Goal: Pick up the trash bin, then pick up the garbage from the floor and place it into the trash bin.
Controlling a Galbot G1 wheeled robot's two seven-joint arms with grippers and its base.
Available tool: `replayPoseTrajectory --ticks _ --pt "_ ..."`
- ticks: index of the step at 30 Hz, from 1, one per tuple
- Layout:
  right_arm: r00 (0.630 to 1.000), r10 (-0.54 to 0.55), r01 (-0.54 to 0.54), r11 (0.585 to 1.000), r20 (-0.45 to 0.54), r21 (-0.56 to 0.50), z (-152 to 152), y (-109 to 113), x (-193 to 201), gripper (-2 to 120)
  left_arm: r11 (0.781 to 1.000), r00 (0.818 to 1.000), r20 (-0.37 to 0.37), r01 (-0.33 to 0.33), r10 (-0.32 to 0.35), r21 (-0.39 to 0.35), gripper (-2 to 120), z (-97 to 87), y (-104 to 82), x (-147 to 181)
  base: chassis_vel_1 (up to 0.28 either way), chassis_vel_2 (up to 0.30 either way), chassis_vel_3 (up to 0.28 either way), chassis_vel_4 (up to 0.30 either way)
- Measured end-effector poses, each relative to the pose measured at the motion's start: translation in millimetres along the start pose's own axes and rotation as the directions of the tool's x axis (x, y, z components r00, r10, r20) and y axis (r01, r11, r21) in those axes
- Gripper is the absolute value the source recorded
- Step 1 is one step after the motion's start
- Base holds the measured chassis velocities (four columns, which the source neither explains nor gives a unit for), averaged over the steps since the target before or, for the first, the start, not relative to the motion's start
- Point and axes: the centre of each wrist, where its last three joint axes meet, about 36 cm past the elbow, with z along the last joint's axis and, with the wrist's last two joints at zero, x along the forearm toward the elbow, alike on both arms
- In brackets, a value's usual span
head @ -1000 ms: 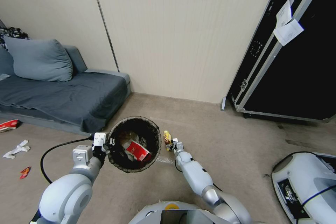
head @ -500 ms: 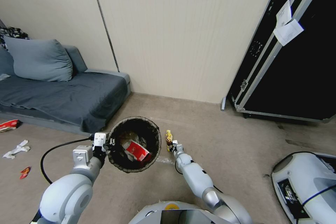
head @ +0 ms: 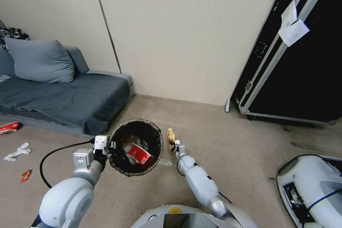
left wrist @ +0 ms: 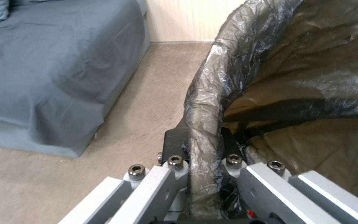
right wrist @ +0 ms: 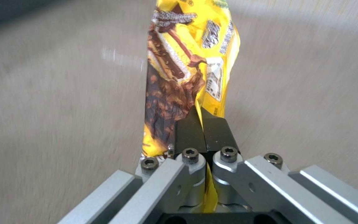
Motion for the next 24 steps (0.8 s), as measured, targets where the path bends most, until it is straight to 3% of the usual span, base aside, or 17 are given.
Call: replayPoseTrajectory --ticks 8,15,19,22,24 --pt "0.986 -0.043 0.036 0.998 0.161 0.043 -83 -40 57 0 1.000 1.000 -0.010 -0.008 0.007 -0.004 1 1.5 -0.5 0 0.000 0.000 0.000 0.000" --pt "0.972 -0.071 0.055 0.996 0.223 0.075 -126 -60 110 0 1.000 1.000 -0.013 -0.011 0.011 -0.011 1 1.7 -0.5 1 0.000 0.000 0.000 0.000" --pt "0.967 -0.086 0.067 0.994 0.241 0.088 -139 -64 128 0 1.000 1.000 -0.015 -0.012 0.012 -0.012 1 2.1 -0.5 1 0.000 0.000 0.000 0.000" --pt "0.945 -0.163 0.138 0.985 0.282 0.107 -174 -60 173 0 1.000 1.000 -0.018 -0.014 0.014 -0.016 1 2.3 -0.5 1 0.000 0.000 0.000 0.000" --pt "0.939 -0.190 0.165 0.980 0.286 0.110 -182 -57 183 0 1.000 1.000 -0.018 -0.016 0.016 -0.016 1 2.3 -0.7 1 0.000 0.000 0.000 0.000"
